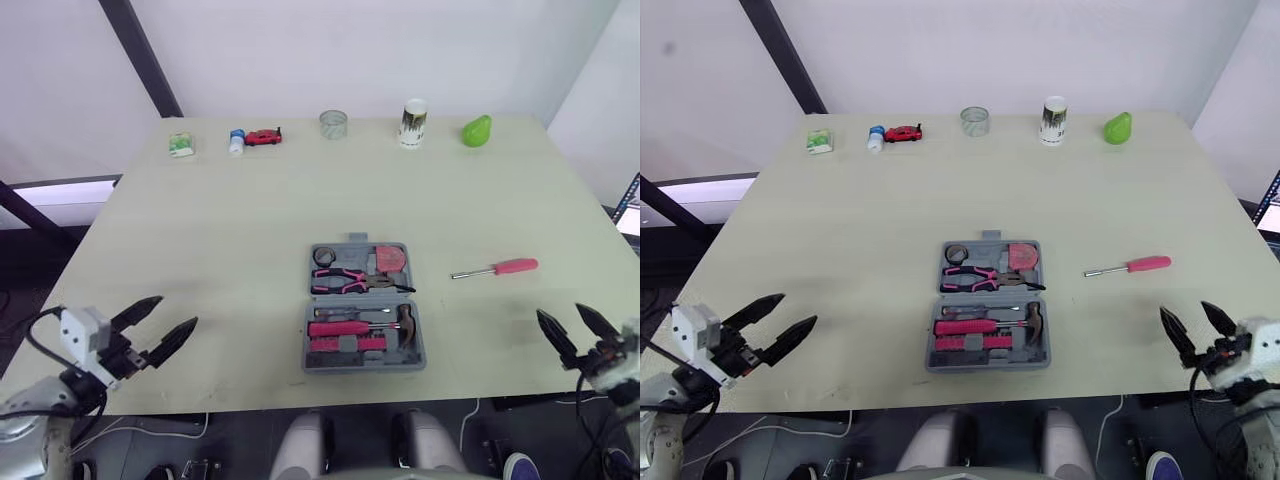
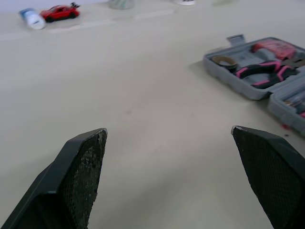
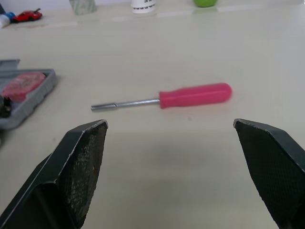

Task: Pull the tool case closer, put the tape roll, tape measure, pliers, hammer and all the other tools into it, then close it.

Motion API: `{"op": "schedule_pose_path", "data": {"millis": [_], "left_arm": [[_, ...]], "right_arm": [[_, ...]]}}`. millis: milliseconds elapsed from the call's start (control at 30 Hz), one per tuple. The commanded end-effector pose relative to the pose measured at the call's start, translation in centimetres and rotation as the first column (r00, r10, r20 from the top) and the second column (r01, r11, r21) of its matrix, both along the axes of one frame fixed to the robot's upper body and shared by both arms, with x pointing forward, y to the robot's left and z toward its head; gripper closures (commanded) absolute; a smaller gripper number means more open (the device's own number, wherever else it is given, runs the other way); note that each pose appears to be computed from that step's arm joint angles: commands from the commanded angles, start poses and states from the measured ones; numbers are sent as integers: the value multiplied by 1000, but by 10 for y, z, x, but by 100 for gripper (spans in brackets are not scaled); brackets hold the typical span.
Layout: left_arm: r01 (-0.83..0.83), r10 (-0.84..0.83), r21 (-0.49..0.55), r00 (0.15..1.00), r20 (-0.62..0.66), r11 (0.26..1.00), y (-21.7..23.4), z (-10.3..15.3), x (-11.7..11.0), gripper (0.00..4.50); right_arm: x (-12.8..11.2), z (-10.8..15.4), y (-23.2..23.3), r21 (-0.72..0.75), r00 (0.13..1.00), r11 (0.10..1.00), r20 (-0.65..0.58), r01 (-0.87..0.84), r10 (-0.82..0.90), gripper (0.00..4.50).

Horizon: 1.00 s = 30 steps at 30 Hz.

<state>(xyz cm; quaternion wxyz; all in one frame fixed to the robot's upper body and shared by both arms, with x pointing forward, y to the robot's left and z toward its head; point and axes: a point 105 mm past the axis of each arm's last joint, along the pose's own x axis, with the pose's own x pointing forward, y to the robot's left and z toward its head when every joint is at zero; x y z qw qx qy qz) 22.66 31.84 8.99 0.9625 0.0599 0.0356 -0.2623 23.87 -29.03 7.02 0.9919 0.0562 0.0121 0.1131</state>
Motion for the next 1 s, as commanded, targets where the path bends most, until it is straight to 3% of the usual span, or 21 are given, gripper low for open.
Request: {"op": "schedule_pose_path", "data": {"millis": [33, 200, 433, 667, 800, 1000], "left_arm": [[47, -48, 24, 998, 40, 999, -11, 13, 5, 0], [160, -163, 41, 982, 99, 986, -44, 28, 22, 0], [275, -282, 66, 947, 155, 959, -75, 49, 35, 0], [345, -360, 105, 910, 205, 933, -92, 70, 46, 0], [462, -475, 112, 856, 204, 880, -116, 83, 43, 0], [548, -563, 130, 800, 207, 827, -138, 89, 45, 0]], "right_arm": [[10, 10, 12, -7, 1000, 1000, 11, -7, 7, 4], [38, 14, 57, -17, 994, 995, -56, -95, 93, 4], [67, 28, 89, -18, 996, 998, -64, -58, 56, 4], [75, 35, 108, -45, 995, 997, -72, -68, 65, 4], [74, 38, 112, -47, 996, 997, -68, -58, 55, 4], [88, 33, 96, -74, 985, 990, -120, 118, -126, 4]]}}
